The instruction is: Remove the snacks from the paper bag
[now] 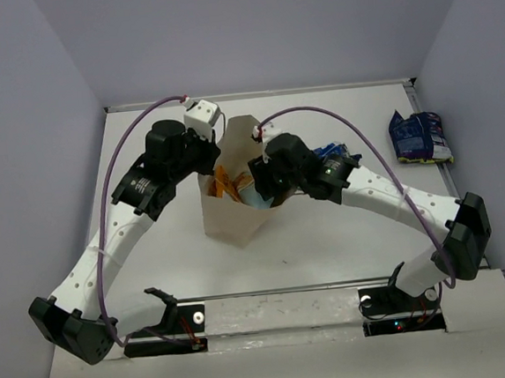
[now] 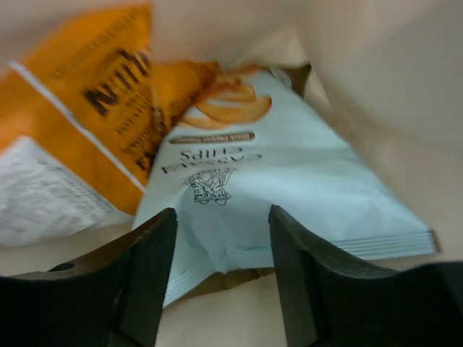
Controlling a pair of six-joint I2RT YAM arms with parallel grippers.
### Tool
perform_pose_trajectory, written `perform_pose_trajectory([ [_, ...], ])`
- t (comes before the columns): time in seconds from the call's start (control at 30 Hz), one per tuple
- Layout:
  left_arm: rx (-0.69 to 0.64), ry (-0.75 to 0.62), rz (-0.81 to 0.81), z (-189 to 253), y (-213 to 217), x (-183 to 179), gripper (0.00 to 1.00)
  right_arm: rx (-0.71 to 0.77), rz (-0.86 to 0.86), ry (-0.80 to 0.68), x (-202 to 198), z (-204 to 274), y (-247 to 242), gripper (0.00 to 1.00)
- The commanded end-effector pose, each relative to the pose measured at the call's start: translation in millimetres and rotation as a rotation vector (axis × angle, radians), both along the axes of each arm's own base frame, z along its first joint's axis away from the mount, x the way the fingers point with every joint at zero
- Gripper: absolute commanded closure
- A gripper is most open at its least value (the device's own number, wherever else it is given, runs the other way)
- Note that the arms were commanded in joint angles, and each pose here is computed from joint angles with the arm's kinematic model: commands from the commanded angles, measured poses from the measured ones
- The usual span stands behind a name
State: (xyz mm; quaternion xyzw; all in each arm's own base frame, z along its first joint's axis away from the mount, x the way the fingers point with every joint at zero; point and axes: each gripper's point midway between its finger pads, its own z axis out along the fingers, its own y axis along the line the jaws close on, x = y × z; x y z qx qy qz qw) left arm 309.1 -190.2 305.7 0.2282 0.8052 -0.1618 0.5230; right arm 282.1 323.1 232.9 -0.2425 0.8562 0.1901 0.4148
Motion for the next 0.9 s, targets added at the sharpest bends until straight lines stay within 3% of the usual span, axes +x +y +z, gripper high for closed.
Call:
perform_pose_trajectory([
  [0.0, -0.098, 0.011, -0.097, 3.0, -18.7, -20.4, 1.0, -0.093, -0.152, 0.028, -15.1, -40.7, -23.8, 0.36],
  [0.1, -0.122, 0.022, -0.182, -3.6, -32.4, -34.8, 1.0, -0.123, -0.232, 0.063, -26.7, -68.5, -37.1, 0.18],
  [0.23, -0.148, 0.04, -0.272, -11.0, -45.5, -49.3, 1.0, -0.059, -0.294, 0.096, -30.4, -86.4, -38.5, 0.06],
  [0.33, -0.155, 0.044, -0.326, -14.8, -52.8, -58.7, 1.0, -0.02, -0.323, 0.102, -28.9, -90.3, -35.7, 0.0],
  [0.5, -0.159, 0.039, -0.314, -16.2, -55.6, -53.6, 1.0, -0.044, -0.36, 0.087, -13.8, -101.7, -25.8, 0.01],
  [0.6, -0.193, 0.037, -0.292, -5.6, -58.1, -49.5, 1.0, -0.066, -0.392, 0.076, -7.4, -104.8, -26.3, 0.09],
  [0.63, -0.197, 0.033, -0.296, -3.3, -58.4, -49.9, 1.0, -0.073, -0.414, 0.06, -4.6, -103.5, -30.1, 0.24],
  [0.7, -0.189, 0.033, -0.301, -5.7, -57.6, -50.8, 1.0, -0.08, -0.453, 0.037, -1.7, -101.4, -38.0, 0.39],
  [0.73, -0.18, 0.043, -0.3, -11.6, -56.2, -52.7, 1.0, -0.079, -0.465, 0.031, -2.5, -99.6, -42.5, 0.52],
  [0.77, -0.175, 0.044, -0.296, -14.3, -55.1, -52.8, 1.0, -0.082, -0.475, 0.025, -2.6, -99.1, -45.6, 0.6],
  [0.87, -0.16, 0.048, -0.273, -20.2, -51.7, -50.3, 1.0, -0.077, -0.517, 0.003, -2.9, -87.5, -57.1, 0.68],
])
